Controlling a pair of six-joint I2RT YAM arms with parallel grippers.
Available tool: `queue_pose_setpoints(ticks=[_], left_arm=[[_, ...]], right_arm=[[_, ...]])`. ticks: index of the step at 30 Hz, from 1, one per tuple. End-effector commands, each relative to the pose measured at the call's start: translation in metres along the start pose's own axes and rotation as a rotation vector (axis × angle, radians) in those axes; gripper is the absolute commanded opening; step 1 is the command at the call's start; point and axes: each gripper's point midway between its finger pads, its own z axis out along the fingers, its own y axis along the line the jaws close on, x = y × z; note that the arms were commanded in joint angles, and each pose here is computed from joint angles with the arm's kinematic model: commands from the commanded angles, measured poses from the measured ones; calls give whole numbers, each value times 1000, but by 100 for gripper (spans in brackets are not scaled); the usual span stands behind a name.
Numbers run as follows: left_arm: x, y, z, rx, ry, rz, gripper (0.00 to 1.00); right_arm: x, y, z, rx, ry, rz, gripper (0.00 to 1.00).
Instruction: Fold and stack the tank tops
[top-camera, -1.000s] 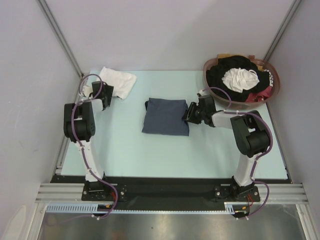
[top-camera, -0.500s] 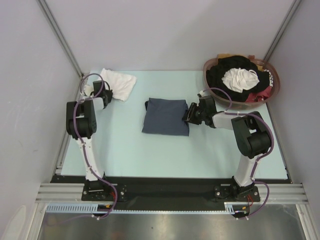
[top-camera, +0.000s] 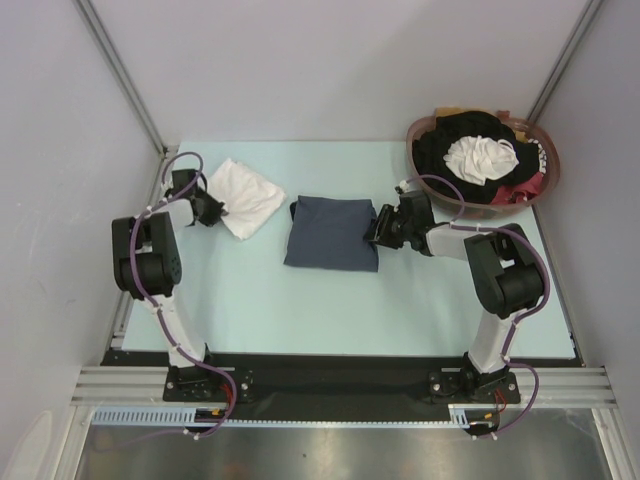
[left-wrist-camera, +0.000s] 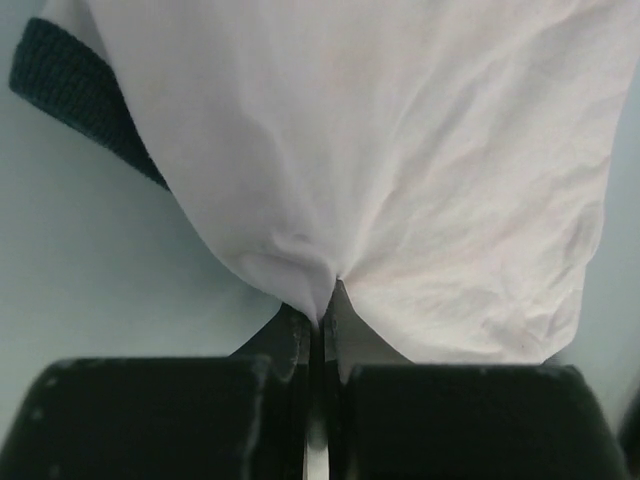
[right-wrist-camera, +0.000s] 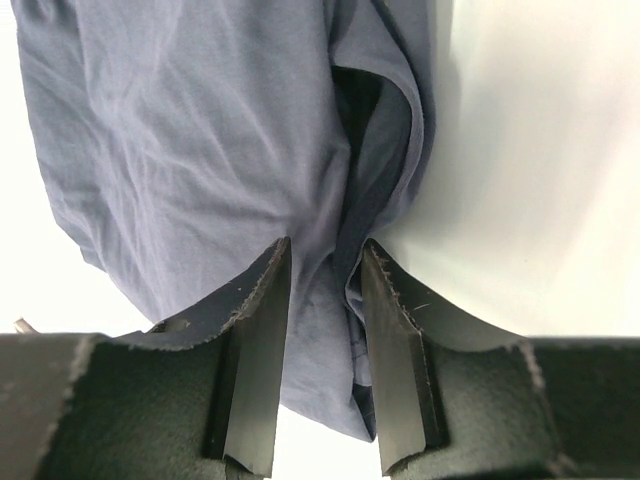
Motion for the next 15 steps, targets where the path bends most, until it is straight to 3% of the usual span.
queue_pose_setpoints(ticks=[1, 7, 10, 12, 15], left_arm=[[25, 33, -17, -99, 208, 279, 0], [34, 82, -34, -251, 280, 496, 1], [35, 91, -43, -297, 279, 589, 7], [28, 101, -52, -454, 226, 697, 8], [36, 106, -56, -529, 239, 816, 7]], right_arm=[[-18, 22, -12, -71, -46, -25, 39], [-15, 24, -9, -91, -27, -13, 39], [-12, 25, -6, -96, -15, -12, 39], [-10, 22, -6, -83, -8, -14, 39], [-12, 21, -6, -70, -12, -20, 39]])
